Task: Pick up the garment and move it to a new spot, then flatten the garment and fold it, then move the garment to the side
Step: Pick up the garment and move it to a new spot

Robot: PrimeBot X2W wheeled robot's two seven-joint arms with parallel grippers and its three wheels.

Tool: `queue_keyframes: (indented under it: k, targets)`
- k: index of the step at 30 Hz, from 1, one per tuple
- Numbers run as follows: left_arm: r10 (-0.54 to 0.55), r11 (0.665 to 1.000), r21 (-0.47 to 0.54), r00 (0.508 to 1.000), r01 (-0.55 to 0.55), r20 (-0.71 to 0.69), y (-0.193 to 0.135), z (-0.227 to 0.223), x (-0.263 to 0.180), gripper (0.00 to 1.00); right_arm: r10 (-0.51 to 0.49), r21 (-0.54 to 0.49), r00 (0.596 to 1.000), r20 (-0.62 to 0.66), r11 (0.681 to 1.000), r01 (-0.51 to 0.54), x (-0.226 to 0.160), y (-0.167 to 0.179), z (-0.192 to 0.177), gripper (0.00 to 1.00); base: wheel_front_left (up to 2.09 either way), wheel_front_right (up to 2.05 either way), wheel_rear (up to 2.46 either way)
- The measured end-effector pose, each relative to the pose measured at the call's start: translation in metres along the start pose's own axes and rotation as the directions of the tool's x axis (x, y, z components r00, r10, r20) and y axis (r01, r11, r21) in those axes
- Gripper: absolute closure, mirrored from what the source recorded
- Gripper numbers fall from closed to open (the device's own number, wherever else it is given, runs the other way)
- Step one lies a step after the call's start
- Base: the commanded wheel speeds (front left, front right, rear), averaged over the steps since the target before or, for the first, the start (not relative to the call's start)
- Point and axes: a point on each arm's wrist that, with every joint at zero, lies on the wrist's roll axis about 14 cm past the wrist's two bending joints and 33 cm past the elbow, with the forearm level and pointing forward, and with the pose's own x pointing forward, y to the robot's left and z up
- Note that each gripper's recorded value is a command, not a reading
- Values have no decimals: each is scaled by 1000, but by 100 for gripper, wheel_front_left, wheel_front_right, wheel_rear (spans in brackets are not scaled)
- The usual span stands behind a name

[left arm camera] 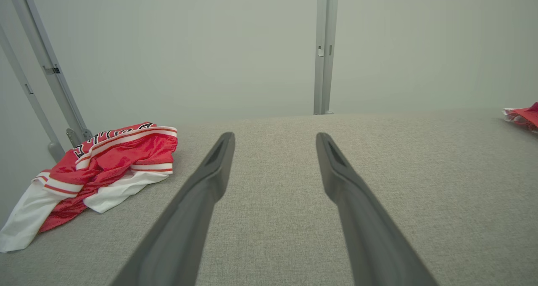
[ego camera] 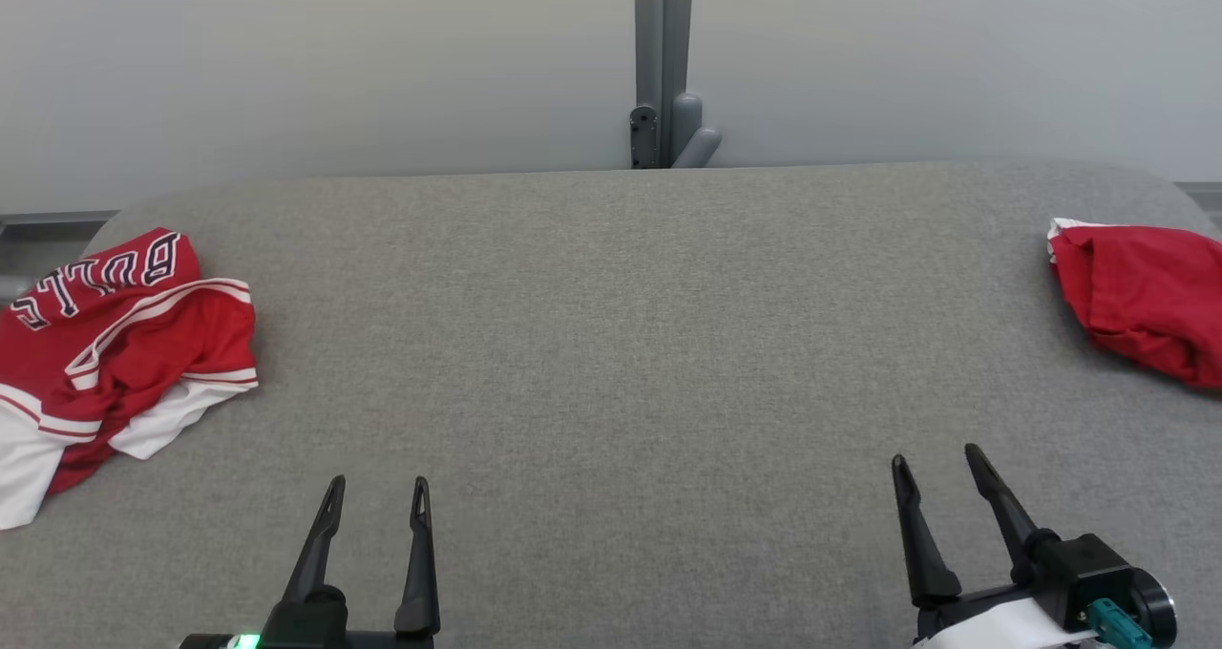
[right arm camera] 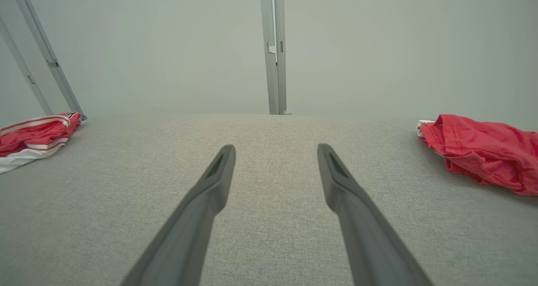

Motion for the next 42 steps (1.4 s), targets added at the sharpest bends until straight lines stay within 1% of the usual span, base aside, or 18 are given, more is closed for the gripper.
queue_keyframes:
  k: [7, 15, 16, 19, 28, 36, 40, 42]
  targets:
    - [78, 997, 6, 997, -78, -7, 19, -1, -11, 0, 133, 9, 991, -25, 991, -133, 10, 36, -8, 0, 0, 0, 0]
    - [197, 980, 18, 980, -196, -1, 48, 2, -29, 0, 263, 35, 964, -28, 965, -262, 28, 75, -12, 0, 0, 0, 0]
    - [228, 973, 22, 974, -228, -1, 56, 3, -35, 0, 293, 38, 956, -30, 956, -291, 32, 84, -13, 0, 0, 0, 0]
    - [291, 956, 34, 957, -291, 4, 72, 5, -45, 0, 336, 48, 941, -29, 941, -335, 38, 99, -15, 0, 0, 0, 0]
    - [432, 901, 43, 902, -432, -4, 104, 6, -74, 0, 453, 71, 891, -24, 890, -450, 51, 137, -17, 0, 0, 0, 0]
    - [509, 860, 51, 861, -508, -6, 120, 7, -94, 0, 515, 81, 857, -32, 856, -511, 57, 158, -23, 0, 0, 0, 0]
    - [528, 848, 52, 849, -527, -7, 124, 7, -100, 0, 532, 85, 846, -36, 845, -528, 57, 164, -25, 0, 0, 0, 0]
    - [533, 845, 44, 846, -532, -10, 126, 7, -100, 0, 534, 71, 844, -45, 845, -530, 58, 163, -28, 0, 0, 0, 0]
